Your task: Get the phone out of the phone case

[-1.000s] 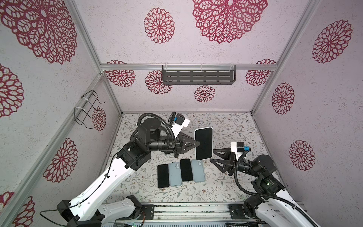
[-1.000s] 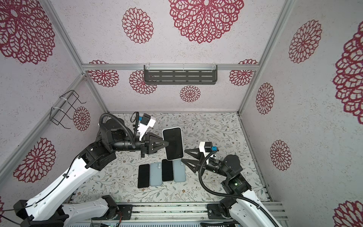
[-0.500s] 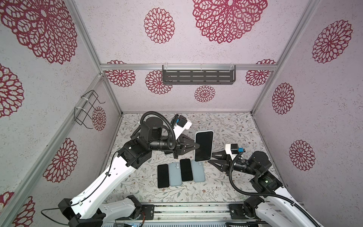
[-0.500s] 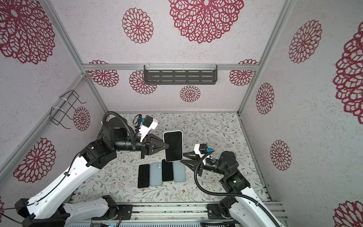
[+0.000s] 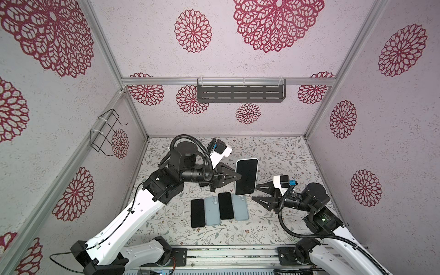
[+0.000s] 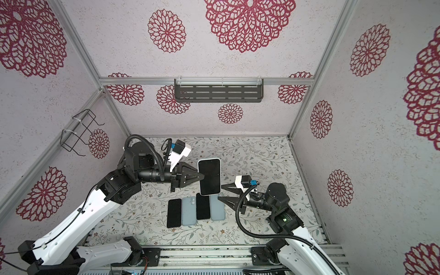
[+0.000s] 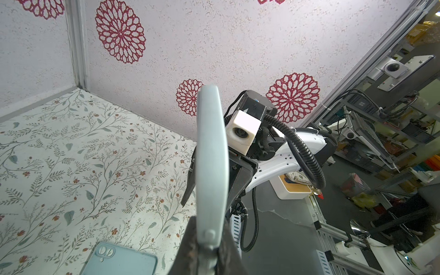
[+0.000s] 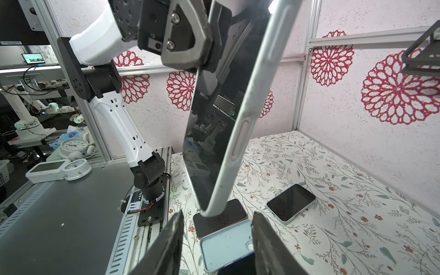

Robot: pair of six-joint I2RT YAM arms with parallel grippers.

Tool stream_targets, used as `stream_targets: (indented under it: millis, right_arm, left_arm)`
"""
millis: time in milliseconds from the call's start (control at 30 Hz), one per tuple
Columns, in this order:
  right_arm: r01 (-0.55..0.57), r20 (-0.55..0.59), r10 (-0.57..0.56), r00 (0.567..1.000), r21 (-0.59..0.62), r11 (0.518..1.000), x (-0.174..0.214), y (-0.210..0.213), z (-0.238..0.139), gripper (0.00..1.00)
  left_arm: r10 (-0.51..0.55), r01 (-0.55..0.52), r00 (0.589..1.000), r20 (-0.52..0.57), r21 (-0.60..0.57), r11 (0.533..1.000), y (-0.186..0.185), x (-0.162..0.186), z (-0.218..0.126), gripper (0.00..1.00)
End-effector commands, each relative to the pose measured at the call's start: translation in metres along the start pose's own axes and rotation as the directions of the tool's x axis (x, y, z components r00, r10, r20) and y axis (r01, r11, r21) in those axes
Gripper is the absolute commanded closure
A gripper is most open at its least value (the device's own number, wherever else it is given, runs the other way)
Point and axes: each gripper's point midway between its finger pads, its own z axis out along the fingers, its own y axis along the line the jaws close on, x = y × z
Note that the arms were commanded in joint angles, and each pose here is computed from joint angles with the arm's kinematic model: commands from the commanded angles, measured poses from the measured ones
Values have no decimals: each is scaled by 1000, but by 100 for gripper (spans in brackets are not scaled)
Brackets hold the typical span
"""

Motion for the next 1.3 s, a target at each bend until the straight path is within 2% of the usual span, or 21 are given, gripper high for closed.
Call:
stream_targets:
  millis: [0, 133, 500, 833, 1000, 1100, 1267]
  right_arm:
    - [49, 70, -47, 996, -25, 998, -25, 9, -3, 51]
    - [41, 72, -39, 997, -33, 999, -27, 8, -1, 53]
    - [40, 100, -34, 994, -56, 998, -31, 10, -1, 68]
    - [23, 80, -17, 997, -67, 997, -22, 11, 0, 65]
    - [34, 89, -28, 996, -63, 997, -24, 12, -1, 68]
    - [43, 96, -37, 995, -61, 997, -25, 13, -2, 74]
    - [56, 103, -48, 994, -75, 996, -25, 15, -2, 95]
  left_arm:
    - [71, -73, 996, 61, 25, 997, -11, -18, -7, 100]
    - [71, -74, 995, 69, 36, 997, -13, -18, -8, 100]
    - [65, -69, 994, 87, 49, 996, -12, -19, -6, 100]
    - [61, -64, 993, 97, 32, 997, -11, -21, -8, 100]
    - [61, -64, 993, 101, 31, 997, -11, -22, -8, 100]
    - [56, -60, 993, 100, 36, 998, -10, -22, -8, 100]
    - [50, -54, 993, 107, 40, 998, -10, -23, -6, 100]
